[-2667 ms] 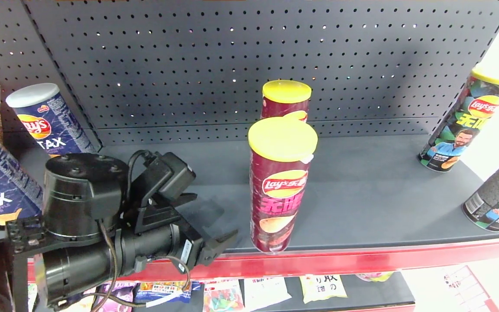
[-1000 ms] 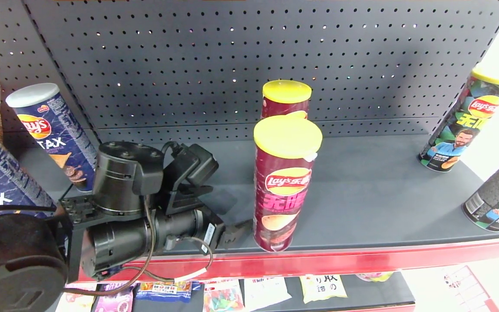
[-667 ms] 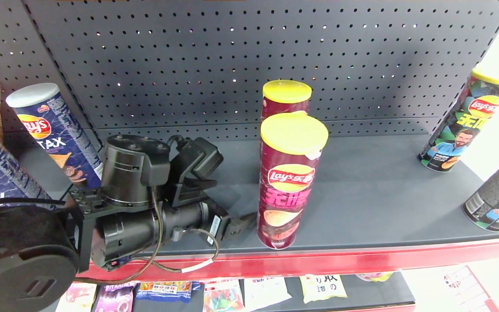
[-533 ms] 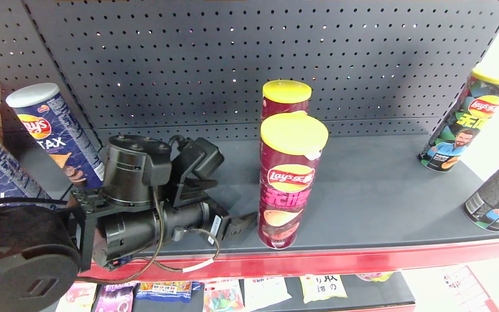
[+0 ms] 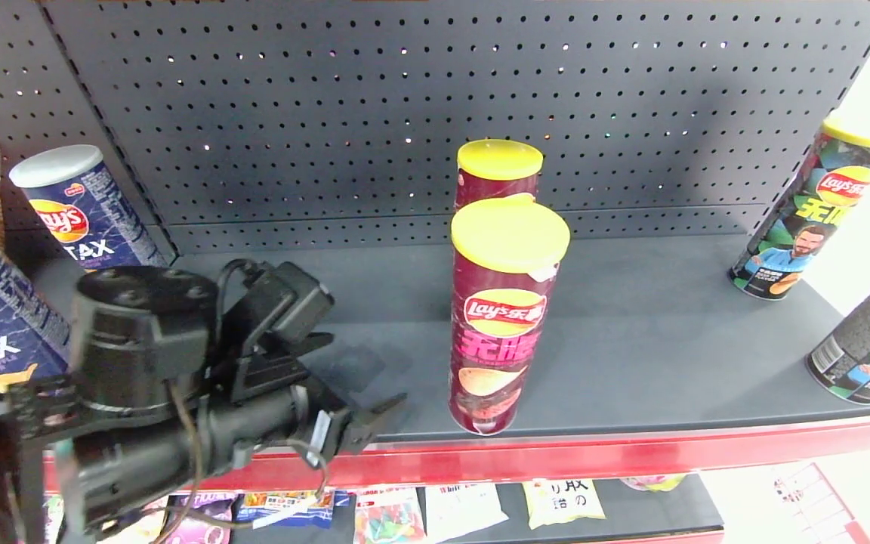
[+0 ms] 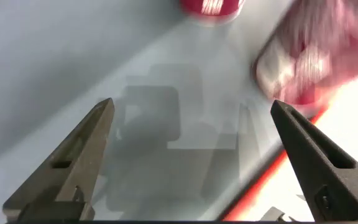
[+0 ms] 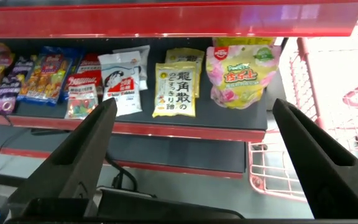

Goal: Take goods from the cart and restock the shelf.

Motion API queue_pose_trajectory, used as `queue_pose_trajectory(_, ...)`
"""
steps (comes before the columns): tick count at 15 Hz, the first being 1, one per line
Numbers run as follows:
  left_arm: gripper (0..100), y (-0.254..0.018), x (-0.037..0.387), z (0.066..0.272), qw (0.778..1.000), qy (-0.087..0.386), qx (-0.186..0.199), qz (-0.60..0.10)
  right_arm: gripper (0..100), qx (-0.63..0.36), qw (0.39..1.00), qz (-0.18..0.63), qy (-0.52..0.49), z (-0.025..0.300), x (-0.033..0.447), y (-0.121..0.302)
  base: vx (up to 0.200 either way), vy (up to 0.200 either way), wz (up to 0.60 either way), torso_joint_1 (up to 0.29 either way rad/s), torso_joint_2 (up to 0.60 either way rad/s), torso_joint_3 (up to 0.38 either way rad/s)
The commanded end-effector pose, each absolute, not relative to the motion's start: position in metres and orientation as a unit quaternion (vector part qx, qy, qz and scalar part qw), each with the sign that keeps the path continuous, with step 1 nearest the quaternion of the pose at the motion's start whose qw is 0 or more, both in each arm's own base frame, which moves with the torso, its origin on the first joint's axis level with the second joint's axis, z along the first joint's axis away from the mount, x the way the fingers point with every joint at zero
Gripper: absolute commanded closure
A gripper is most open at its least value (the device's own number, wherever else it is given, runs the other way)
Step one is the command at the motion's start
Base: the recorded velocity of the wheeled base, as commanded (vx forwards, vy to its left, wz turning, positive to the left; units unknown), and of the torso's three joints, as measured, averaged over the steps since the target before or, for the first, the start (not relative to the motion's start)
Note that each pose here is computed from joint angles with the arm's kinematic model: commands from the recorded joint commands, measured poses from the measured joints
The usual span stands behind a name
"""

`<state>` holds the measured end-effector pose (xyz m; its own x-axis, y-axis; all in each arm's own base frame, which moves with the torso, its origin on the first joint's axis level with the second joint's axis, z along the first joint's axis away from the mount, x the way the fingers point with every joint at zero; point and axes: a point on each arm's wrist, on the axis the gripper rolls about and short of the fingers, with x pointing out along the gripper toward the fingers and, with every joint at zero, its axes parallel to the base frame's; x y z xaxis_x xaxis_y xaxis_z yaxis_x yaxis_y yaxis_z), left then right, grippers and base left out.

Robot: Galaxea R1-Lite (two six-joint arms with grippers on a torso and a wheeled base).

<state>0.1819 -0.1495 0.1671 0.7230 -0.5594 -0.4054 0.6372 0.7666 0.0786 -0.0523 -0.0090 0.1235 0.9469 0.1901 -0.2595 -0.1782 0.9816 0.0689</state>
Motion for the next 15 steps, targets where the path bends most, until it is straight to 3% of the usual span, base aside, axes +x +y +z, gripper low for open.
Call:
queue_pose_trajectory(1,0,-0.081,0.113,0.163,0.948,0.145,0.091,-0.267,0,0.017,0.984,0.116,0.135,0.123,-0.052,-0.008,0.000,0.000,0.00,0.000,0.00,0.000)
queue_pose_trajectory(3,0,-0.042,0.075,0.159,0.966,0.135,0.081,-0.205,0,-0.004,0.978,0.162,0.131,0.124,-0.053,-0.006,0.000,0.000,0.00,0.000,0.00,0.000)
queue_pose_trajectory(6,0,-0.002,0.015,0.145,0.978,0.172,0.062,-0.101,0,-0.019,0.981,0.156,0.111,0.129,-0.049,-0.005,0.000,0.000,0.00,0.000,0.00,0.000)
queue_pose_trajectory(9,0,0.008,-0.033,0.118,0.978,0.204,0.036,-0.001,0,-0.009,0.990,0.043,0.133,0.137,-0.043,-0.002,0.000,0.000,0.00,0.000,0.00,0.000)
queue_pose_trajectory(12,0,0.000,-0.045,0.101,0.975,0.197,-0.007,0.104,0,-0.008,0.990,0.005,0.141,0.120,-0.043,0.001,0.000,0.000,0.00,0.000,0.00,0.000)
queue_pose_trajectory(13,0,-0.001,-0.045,0.100,0.976,0.188,-0.023,0.105,0,-0.008,0.992,0.006,0.127,0.108,-0.043,0.001,0.000,0.000,0.00,0.000,0.00,0.000)
queue_pose_trajectory(15,0,-0.002,-0.037,0.099,0.991,0.117,-0.026,0.060,0,-0.026,0.998,0.003,0.062,0.088,-0.036,0.000,0.000,0.000,0.00,0.000,0.00,0.000)
